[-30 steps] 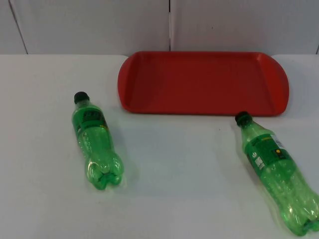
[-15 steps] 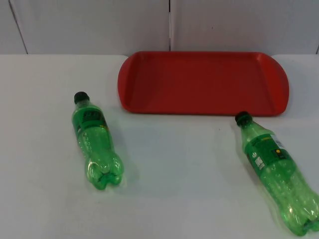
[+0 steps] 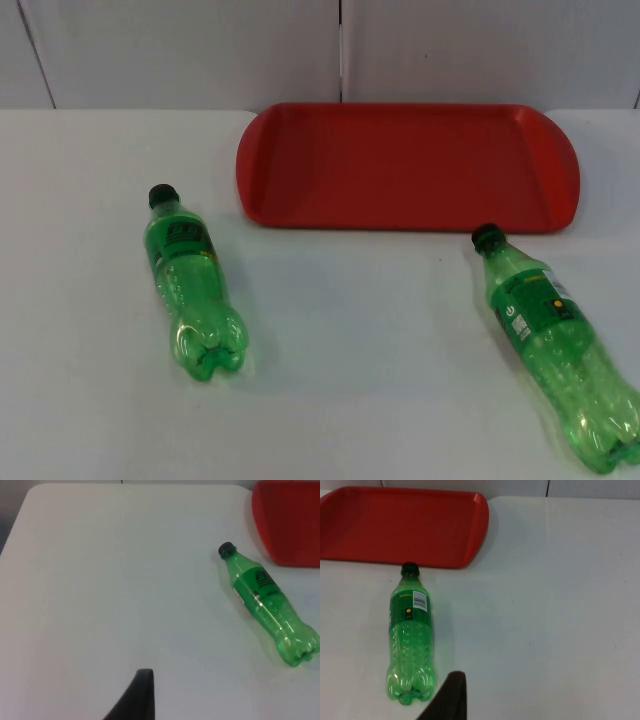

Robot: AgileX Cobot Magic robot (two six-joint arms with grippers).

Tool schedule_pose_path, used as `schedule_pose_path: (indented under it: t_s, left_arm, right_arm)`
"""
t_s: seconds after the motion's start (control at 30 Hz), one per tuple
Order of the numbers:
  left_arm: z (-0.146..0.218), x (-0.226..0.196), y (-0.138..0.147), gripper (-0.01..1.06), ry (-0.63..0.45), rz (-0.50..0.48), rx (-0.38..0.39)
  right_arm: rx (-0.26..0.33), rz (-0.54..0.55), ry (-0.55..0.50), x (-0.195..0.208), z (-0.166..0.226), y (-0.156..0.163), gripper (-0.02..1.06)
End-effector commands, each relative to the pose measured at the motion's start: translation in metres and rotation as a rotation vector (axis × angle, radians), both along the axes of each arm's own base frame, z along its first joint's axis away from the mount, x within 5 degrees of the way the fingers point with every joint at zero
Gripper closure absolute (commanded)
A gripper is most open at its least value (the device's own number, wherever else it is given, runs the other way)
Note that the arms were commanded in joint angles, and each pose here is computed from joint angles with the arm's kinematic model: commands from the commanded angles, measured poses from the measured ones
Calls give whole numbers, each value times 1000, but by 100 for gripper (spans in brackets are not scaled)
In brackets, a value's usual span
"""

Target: Place the bottle upright on the tray.

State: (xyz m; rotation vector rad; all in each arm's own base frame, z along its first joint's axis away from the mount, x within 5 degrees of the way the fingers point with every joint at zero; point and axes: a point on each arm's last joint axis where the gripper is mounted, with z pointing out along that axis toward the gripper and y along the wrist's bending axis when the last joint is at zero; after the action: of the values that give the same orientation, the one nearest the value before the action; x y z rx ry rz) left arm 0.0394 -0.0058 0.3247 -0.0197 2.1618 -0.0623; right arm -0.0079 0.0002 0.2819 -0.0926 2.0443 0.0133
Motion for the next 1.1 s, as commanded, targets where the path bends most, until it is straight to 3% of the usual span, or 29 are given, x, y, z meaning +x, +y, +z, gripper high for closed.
schedule_pose_path:
  t_s: [0.0, 1.07]
  left_arm:
    - [6, 4, -1, 1, -19, 6, -24]
    - [4, 83, 0, 1, 195, -4, -111]
  right_arm:
    - [4, -7, 0, 0, -2, 0, 0]
    - [4, -7, 0, 0, -2, 0, 0]
